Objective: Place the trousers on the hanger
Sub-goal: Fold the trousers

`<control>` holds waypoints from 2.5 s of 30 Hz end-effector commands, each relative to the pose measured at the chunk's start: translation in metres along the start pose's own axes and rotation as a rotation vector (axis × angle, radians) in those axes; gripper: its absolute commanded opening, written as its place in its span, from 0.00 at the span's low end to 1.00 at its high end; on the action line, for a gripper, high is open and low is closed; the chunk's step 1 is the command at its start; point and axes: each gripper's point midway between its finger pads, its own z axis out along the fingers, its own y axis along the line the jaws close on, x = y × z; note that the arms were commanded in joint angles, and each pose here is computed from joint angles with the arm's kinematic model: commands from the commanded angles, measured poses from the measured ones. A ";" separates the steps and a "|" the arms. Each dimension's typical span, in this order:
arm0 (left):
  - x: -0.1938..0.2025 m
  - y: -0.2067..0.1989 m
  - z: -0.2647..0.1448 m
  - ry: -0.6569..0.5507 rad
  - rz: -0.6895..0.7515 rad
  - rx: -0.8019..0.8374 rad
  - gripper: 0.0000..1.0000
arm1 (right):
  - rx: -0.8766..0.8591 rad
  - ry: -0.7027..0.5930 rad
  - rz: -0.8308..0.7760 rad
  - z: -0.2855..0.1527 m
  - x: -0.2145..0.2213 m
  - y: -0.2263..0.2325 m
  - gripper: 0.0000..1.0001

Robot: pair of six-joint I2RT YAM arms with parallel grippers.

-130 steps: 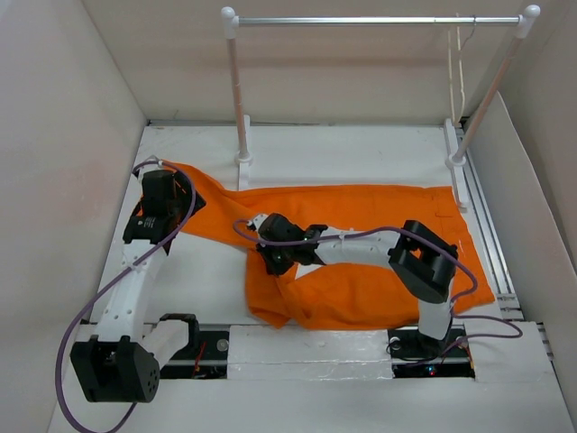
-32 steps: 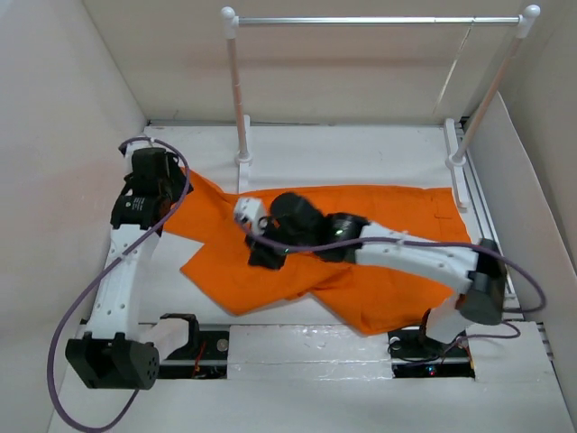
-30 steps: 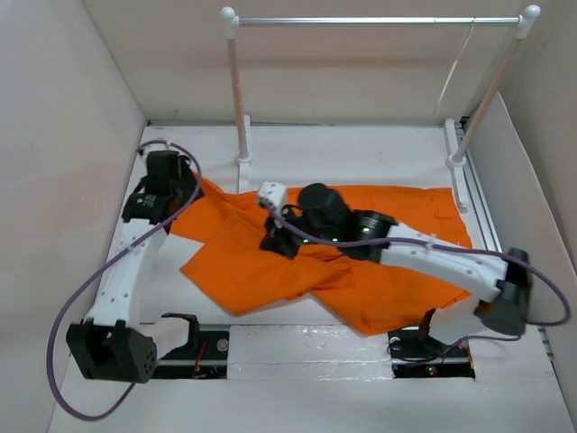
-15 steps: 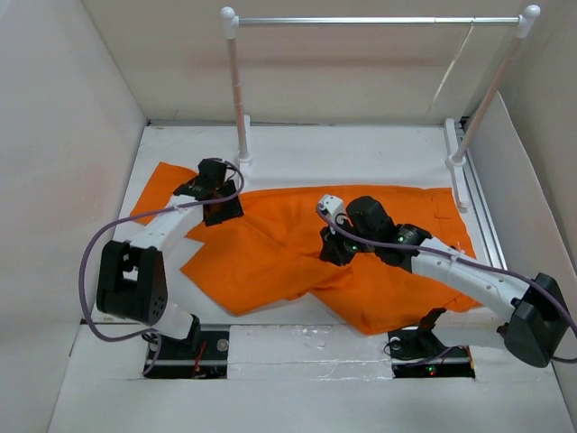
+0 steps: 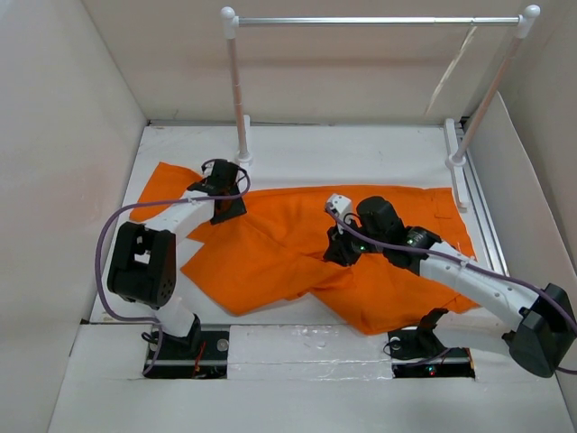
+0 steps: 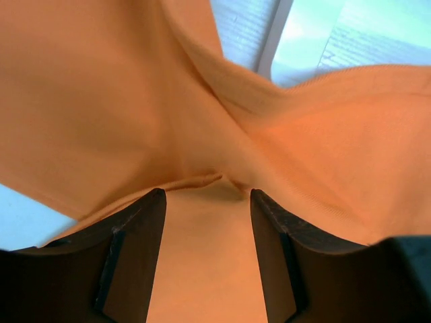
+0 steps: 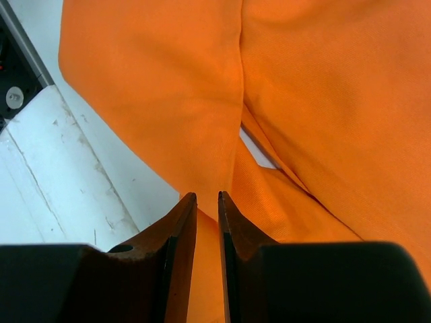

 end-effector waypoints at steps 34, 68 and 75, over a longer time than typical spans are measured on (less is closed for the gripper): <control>-0.142 0.086 -0.257 -0.614 -0.326 -0.147 0.00 | 0.232 0.002 0.133 -0.035 0.020 -0.063 0.61; -0.045 0.234 -0.444 -1.096 -0.829 0.006 0.51 | -0.217 0.008 -0.110 0.053 -0.043 0.034 0.09; -0.079 0.207 -0.462 -1.118 -0.704 0.067 0.47 | -0.432 0.048 -0.284 0.129 -0.099 0.118 0.46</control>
